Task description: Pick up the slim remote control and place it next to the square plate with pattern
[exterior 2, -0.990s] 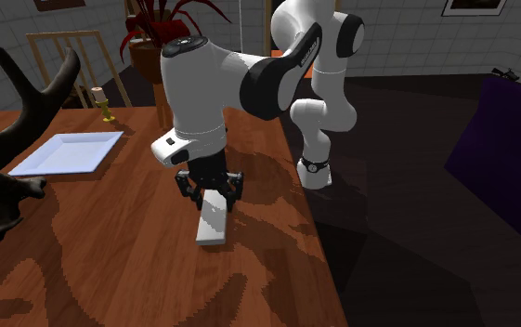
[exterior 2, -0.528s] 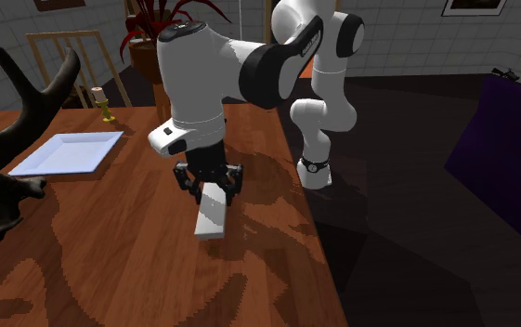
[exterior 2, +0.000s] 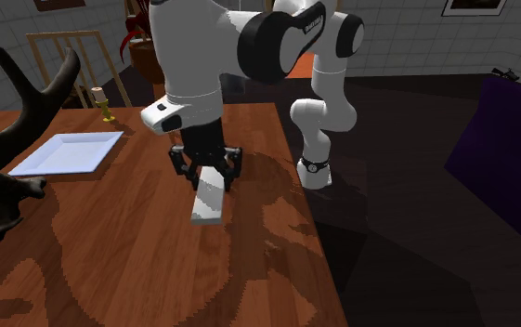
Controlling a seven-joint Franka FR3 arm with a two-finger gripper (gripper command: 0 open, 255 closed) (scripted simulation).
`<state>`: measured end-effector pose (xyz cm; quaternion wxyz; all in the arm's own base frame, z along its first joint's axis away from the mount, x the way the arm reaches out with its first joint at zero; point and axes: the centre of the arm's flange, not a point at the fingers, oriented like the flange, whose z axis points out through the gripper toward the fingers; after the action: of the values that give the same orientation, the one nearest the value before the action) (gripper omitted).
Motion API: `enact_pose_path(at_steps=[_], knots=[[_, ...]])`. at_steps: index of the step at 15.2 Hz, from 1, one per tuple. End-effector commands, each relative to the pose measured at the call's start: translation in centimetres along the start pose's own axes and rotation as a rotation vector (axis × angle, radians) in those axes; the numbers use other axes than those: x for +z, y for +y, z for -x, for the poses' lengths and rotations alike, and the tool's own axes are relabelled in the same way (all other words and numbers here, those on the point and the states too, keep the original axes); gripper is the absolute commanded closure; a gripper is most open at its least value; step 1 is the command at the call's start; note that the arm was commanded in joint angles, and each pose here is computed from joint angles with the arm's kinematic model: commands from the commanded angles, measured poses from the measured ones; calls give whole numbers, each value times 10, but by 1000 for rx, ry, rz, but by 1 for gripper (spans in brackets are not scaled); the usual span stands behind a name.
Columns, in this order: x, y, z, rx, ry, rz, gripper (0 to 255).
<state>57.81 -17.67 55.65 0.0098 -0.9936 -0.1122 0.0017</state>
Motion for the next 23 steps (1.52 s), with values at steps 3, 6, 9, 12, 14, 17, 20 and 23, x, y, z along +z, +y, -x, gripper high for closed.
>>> enact_pose_path(at_steps=[3, 6, 9, 12, 14, 17, 20, 23], knots=[[-22, -1, 0, 0, 0, 0, 255], [-28, 8, 10, 0, 0, 0, 255], [-28, 34, 40, 0, 0, 0, 255], [-29, 60, 69, 0, 0, 0, 255], [-29, 78, 89, 0, 0, 0, 255], [-30, 104, 119, 0, 0, 0, 255], [-30, 130, 149, 0, 0, 0, 255], [-31, 156, 178, 0, 0, 0, 255]])
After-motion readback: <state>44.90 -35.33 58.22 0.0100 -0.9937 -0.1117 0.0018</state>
